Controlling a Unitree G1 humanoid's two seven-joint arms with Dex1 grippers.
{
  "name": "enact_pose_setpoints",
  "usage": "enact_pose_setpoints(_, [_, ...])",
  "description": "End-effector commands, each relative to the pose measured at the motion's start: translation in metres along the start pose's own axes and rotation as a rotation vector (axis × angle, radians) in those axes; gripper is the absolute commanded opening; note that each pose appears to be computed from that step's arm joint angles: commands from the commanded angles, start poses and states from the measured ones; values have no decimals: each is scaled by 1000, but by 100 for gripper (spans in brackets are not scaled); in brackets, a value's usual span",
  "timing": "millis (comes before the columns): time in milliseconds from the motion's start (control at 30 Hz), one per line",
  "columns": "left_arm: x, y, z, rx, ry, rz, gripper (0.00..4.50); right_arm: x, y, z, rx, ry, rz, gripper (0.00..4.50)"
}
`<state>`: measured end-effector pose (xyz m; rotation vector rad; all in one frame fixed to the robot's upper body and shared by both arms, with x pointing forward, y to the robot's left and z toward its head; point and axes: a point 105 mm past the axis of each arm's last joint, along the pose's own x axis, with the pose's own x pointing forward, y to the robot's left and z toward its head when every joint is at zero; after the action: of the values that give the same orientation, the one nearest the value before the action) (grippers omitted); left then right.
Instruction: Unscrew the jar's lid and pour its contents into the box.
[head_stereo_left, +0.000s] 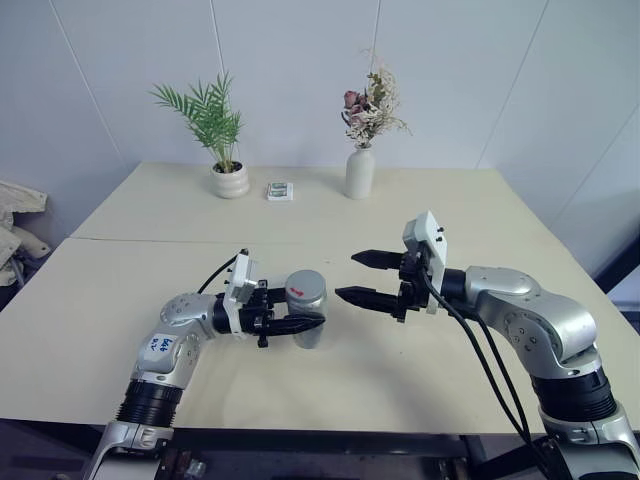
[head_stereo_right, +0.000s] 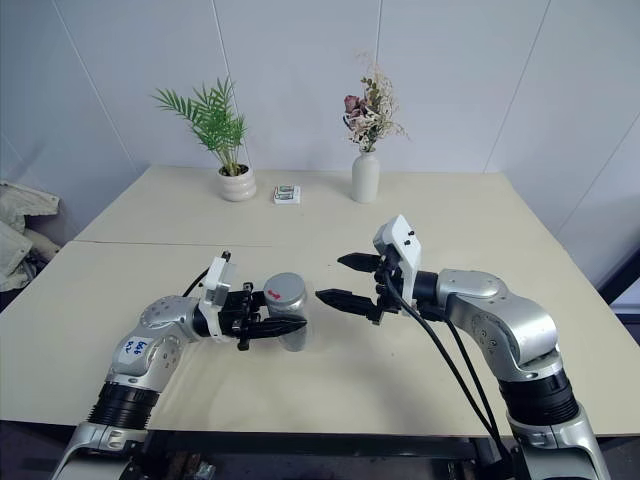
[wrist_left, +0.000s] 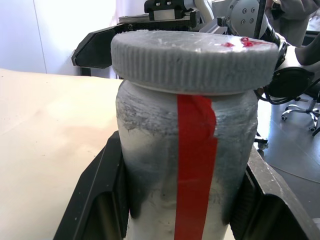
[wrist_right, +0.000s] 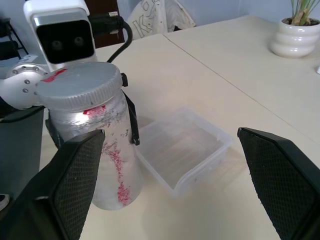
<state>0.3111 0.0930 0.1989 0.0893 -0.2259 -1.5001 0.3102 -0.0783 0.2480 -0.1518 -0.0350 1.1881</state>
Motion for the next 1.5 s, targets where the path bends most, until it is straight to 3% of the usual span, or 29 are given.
enact_pose_setpoints(33, [1,-1,12,51,-17,-15,200,-9,10,10,-30,-15,53,448])
enact_pose_setpoints(667, [3,-2,11,49,-14,-21,200,38,39,31,-59,-97,198,448])
enact_pose_setpoints(1300, [4,-4,10,44,-20,-17,200,49,45,27,-47,-88,229,448])
enact_pose_setpoints(1400, [4,-4,10,44,-19,-16,200,50,46,27,-45,-91,233,389])
enact_pose_setpoints(1500, [3,-4,10,44,-18,-17,200,50,46,26,-46,-95,235,283])
